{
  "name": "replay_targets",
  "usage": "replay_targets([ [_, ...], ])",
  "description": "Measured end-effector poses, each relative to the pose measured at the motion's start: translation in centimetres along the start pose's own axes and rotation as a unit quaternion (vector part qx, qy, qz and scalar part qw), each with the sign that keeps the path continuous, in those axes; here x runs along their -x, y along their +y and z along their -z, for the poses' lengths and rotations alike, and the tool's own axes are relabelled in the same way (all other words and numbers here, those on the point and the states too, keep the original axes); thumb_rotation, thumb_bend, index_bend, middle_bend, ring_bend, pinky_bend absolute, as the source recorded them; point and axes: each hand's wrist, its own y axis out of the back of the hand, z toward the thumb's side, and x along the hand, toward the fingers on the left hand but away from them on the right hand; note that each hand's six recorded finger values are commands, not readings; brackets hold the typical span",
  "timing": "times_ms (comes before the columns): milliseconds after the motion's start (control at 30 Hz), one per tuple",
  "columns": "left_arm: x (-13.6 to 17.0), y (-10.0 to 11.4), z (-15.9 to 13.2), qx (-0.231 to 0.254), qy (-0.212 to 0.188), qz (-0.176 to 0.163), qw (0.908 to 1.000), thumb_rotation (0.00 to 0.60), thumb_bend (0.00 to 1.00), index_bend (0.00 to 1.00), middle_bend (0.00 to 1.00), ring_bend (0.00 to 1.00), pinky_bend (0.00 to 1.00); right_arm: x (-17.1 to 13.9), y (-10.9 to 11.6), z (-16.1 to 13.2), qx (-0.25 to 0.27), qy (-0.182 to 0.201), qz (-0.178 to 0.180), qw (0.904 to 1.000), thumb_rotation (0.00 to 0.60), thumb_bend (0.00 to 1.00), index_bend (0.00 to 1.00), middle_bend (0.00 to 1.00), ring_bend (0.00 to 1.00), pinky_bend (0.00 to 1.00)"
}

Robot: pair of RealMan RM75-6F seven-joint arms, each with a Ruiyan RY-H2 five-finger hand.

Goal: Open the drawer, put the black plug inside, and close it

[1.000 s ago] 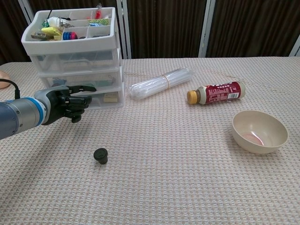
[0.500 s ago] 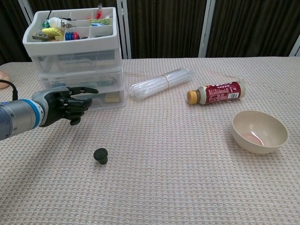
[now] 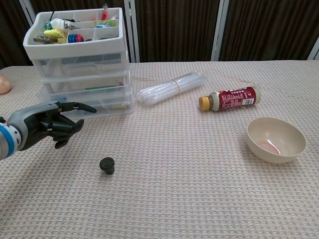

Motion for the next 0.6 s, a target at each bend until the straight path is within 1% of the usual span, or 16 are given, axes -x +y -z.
replay_targets([
  [33, 0.3, 0.1, 0.1, -0.023, -0.006, -0.001, 0.9997, 0.6, 0.6, 0.22, 0.97, 0.89, 0.79, 0.0, 0.0, 0.0, 0.0, 0.0, 0.0, 1.0, 0.6, 0.08, 0.02, 0.0, 0.0, 0.0],
  [67, 0.8, 0.2, 0.2, -0.055, -0.015, -0.004, 0.9984, 0.6, 0.6, 0.22, 0.97, 0.89, 0.79, 0.0, 0.0, 0.0, 0.0, 0.0, 0.0, 1.0, 0.6, 0.08, 0.02, 0.0, 0.0, 0.0],
  [133, 1.4, 0.5, 0.2, -0.107, -0.03, -0.009, 0.9938, 0.6, 0.6, 0.22, 0.98, 0.89, 0.79, 0.0, 0.0, 0.0, 0.0, 0.0, 0.0, 1.0, 0.6, 0.08, 0.02, 0.0, 0.0, 0.0],
  [167, 1.8, 0.8, 0.1, -0.141, -0.04, -0.014, 0.989, 0.6, 0.6, 0.22, 0.98, 0.89, 0.79, 0.0, 0.0, 0.0, 0.0, 0.0, 0.0, 1.0, 0.6, 0.08, 0.02, 0.0, 0.0, 0.0],
  [233, 2.3, 1.2, -0.2, -0.193, -0.056, -0.022, 0.9794, 0.6, 0.61, 0.22, 0.98, 0.89, 0.79, 0.0, 0.0, 0.0, -0.001, 0.0, 0.0, 1.0, 0.6, 0.08, 0.02, 0.0, 0.0, 0.0],
  [267, 2.6, 1.5, -0.4, -0.226, -0.067, -0.029, 0.9713, 0.6, 0.61, 0.22, 0.98, 0.89, 0.79, 0.0, 0.0, 0.0, -0.001, 0.0, 0.001, 1.0, 0.6, 0.08, 0.02, 0.0, 0.0, 0.0],
  [333, 2.9, 2.0, -0.8, -0.275, -0.08, -0.04, 0.9572, 0.6, 0.61, 0.22, 0.99, 0.89, 0.8, 0.0, 0.0, 0.0, -0.001, -0.001, 0.001, 1.0, 0.6, 0.08, 0.02, 0.0, 0.0, 0.0],
  [367, 3.1, 2.4, -1.0, -0.307, -0.085, -0.049, 0.9466, 0.6, 0.61, 0.22, 0.99, 0.89, 0.8, 0.0, 0.0, 0.0, -0.002, 0.0, 0.0, 1.0, 0.6, 0.08, 0.02, 0.0, 0.0, 0.0],
  [433, 3.4, 3.0, -1.4, -0.353, -0.093, -0.062, 0.9291, 0.6, 0.61, 0.22, 0.99, 0.89, 0.8, 0.0, 0.0, -0.1, -0.002, 0.0, 0.0, 1.0, 0.6, 0.08, 0.02, 0.0, 0.0, 0.0],
  [467, 3.5, 3.4, -1.8, -0.38, -0.097, -0.071, 0.9171, 0.6, 0.61, 0.21, 0.99, 0.89, 0.8, 0.0, 0.0, -0.1, -0.002, 0.0, 0.001, 1.0, 0.6, 0.08, 0.02, 0.0, 0.0, 0.0],
  [600, 3.7, 4.4, -2.9, -0.444, -0.096, -0.091, 0.8861, 0.6, 0.61, 0.19, 0.99, 0.89, 0.8, 0.0, 0.0, -0.1, -0.002, -0.001, 0.0, 1.0, 0.6, 0.08, 0.02, 0.0, 0.0, 0.0],
])
